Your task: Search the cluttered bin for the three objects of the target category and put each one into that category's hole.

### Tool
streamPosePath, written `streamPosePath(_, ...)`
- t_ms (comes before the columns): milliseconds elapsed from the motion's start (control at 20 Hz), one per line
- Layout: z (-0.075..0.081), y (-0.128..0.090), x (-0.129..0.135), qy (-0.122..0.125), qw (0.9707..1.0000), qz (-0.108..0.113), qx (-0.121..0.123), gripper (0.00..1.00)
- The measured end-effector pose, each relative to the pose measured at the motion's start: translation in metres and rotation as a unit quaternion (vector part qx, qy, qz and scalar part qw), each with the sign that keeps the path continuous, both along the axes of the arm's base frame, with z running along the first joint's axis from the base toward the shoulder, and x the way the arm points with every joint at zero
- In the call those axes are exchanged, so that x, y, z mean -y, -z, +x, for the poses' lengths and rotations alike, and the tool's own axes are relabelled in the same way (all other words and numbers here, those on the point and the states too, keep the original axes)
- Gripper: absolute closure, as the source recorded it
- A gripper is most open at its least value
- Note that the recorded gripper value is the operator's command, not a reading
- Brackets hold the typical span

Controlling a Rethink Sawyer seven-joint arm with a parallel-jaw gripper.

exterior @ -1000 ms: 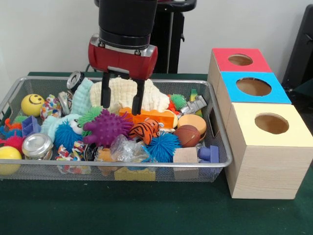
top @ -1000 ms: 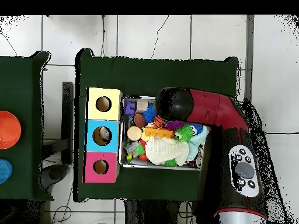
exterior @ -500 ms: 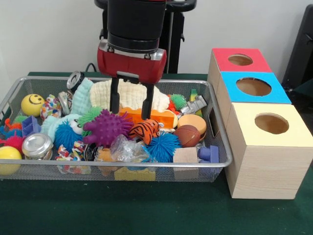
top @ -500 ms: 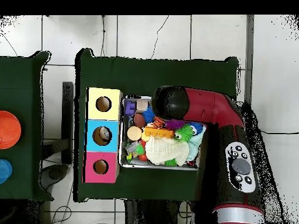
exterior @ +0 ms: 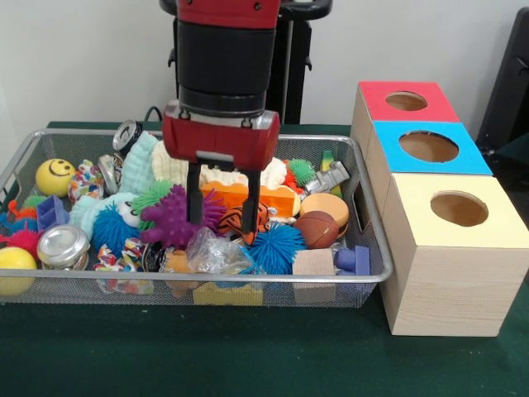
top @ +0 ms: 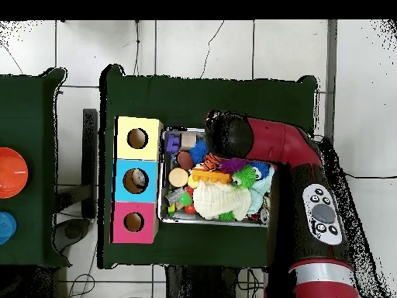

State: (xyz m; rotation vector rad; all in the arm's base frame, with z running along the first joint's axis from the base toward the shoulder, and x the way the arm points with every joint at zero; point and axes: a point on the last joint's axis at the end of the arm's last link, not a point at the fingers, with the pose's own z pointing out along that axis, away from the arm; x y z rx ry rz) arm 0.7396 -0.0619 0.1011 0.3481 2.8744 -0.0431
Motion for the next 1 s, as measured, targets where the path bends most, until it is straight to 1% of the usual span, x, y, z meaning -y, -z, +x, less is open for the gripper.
streamPosePath(400, -0.006, 0.027, 0.004, 0.006, 0.9997, 0.019, -0.015, 0.0)
streamPosePath(500, -0.01, 0.034, 0.003, 0.001, 0.9996, 0.017, -0.02, 0.0)
streamPosePath(650, -0.013, 0.038, 0.0, -0.006, 0.9996, 0.013, -0.023, 0.0)
streamPosePath(1000, -0.023, 0.04, -0.014, -0.026, 0.9994, 0.003, -0.022, 0.0)
